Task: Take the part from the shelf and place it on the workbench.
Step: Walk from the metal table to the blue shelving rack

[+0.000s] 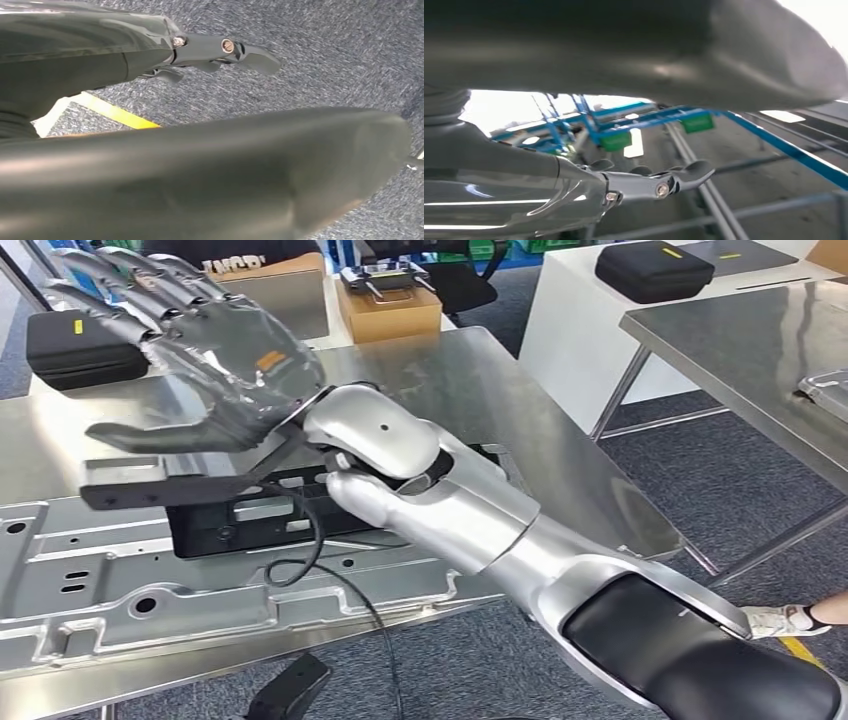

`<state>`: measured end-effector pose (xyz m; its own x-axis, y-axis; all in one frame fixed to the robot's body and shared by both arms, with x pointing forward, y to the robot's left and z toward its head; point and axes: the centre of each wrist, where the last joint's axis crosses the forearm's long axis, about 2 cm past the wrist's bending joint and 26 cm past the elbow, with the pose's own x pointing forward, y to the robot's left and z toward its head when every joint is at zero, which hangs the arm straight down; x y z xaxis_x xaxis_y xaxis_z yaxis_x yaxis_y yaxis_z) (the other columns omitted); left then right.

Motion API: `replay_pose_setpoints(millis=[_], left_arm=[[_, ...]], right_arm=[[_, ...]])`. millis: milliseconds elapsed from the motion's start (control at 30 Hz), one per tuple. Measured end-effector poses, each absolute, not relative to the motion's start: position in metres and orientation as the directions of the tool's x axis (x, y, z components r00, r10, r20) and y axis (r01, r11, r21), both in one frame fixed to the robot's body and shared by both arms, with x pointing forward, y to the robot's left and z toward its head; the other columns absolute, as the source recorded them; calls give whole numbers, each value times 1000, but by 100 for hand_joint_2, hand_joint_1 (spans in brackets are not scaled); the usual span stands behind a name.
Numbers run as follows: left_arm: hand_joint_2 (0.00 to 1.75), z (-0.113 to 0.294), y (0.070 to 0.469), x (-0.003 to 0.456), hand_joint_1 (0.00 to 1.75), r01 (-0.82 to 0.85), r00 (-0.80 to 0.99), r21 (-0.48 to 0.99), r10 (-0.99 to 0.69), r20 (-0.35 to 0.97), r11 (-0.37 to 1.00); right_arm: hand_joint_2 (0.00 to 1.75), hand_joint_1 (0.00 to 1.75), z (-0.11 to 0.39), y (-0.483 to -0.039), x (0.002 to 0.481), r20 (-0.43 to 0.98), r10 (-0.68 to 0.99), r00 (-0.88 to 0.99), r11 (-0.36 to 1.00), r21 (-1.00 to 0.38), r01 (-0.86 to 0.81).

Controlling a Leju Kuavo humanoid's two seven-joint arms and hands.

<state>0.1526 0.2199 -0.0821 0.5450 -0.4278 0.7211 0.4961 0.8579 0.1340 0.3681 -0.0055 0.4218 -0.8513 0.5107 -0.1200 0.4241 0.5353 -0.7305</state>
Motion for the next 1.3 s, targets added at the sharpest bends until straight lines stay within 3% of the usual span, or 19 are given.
replay_pose_setpoints(millis=[467, 1300], left_arm=[[0, -80, 217, 158, 0, 504, 549, 137, -438, 711, 853], [0, -77, 210, 163, 0, 522, 542, 135, -450, 709, 842]], right_arm=[[0, 0, 408, 16, 343, -142, 430, -891, 563, -730, 388], [0, 0, 380, 17, 355, -96, 445, -890, 559, -747, 360]])
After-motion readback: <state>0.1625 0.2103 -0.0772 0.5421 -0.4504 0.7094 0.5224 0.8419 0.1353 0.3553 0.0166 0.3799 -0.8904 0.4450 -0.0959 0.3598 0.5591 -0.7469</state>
